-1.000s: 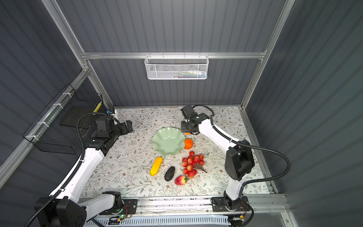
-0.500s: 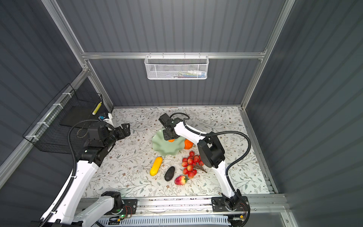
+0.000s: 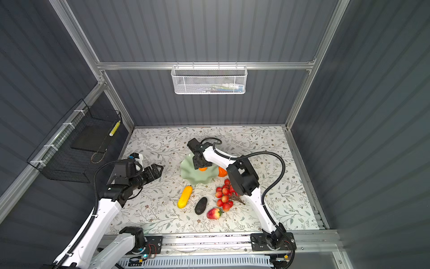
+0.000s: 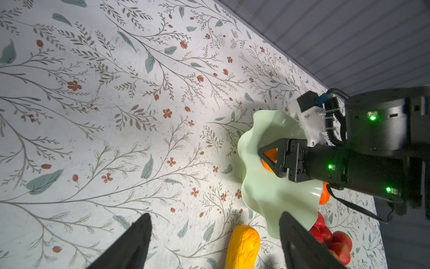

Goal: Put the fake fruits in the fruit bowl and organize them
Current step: 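Carry the tangerine with the right gripper into the green bowl and release, then grasp the yellow squash with the left gripper while the right gripper withdraws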

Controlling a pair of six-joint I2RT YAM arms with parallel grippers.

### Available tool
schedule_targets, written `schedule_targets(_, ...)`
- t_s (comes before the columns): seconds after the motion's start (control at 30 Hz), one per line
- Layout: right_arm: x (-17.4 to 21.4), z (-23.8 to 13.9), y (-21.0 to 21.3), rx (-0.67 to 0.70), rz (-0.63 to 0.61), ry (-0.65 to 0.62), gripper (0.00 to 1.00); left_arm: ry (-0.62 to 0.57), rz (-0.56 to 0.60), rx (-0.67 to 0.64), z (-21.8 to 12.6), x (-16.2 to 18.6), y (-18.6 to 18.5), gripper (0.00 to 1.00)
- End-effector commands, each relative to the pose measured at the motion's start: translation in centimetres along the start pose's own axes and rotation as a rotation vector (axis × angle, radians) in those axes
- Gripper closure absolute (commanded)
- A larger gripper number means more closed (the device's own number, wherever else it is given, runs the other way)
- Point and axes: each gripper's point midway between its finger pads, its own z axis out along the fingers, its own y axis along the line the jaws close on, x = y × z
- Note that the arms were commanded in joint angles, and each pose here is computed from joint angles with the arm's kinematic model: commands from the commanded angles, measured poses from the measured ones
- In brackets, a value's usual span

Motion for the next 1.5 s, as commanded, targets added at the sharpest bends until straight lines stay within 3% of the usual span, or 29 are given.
schedule_targets(0.0, -2.5, -3.6, 0.5, -0.056, 0.025, -0.081, 0.29, 0.074, -0.01, 0.037, 0.6, 1.8, -0.8, 0.14)
schedule_targets(0.27, -6.5, -15.3, -0.9, -0.242, 0.125, -0.367, 0.03, 0.234, 0.118, 0.042, 3.1, 7.7, -3.4, 0.14)
schedule_targets(0.43, -5.9, -20.1, -5.9, -0.266, 0.234, -0.507, 0.01, 0.311, 0.246, 0.027, 3.8, 11.4, -4.6, 0.15)
schedule_targets(0.67, -2.1, -21.4, -12.7, -0.228, 0.367, -0.534, 0.01, 0.426, 0.389, -0.034, 5.5, 15.8, -4.9, 0.14)
schedule_targets(0.8, -0.6, -21.3, -14.6, -0.211, 0.409, -0.531, 0.01, 0.466, 0.408, -0.069, 7.0, 17.4, -4.3, 0.16)
schedule_targets(0.87, -0.4, -21.6, -15.0, -0.213, 0.415, -0.538, 0.01, 0.476, 0.407, -0.083, 7.6, 17.8, -3.9, 0.21)
schedule_targets(1.07, -0.6, -21.9, -15.3, -0.215, 0.414, -0.552, 0.01, 0.499, 0.403, -0.069, 8.2, 18.7, -4.0, 0.48)
schedule_targets(1.23, -1.1, -21.8, -15.5, -0.229, 0.421, -0.559, 0.01, 0.51, 0.367, -0.07, 6.7, 19.0, -3.2, 0.62)
schedule_targets(1.47, -1.3, -21.2, -16.4, -0.227, 0.442, -0.552, 0.01, 0.486, 0.263, -0.053, 1.1, 18.0, -2.2, 0.67)
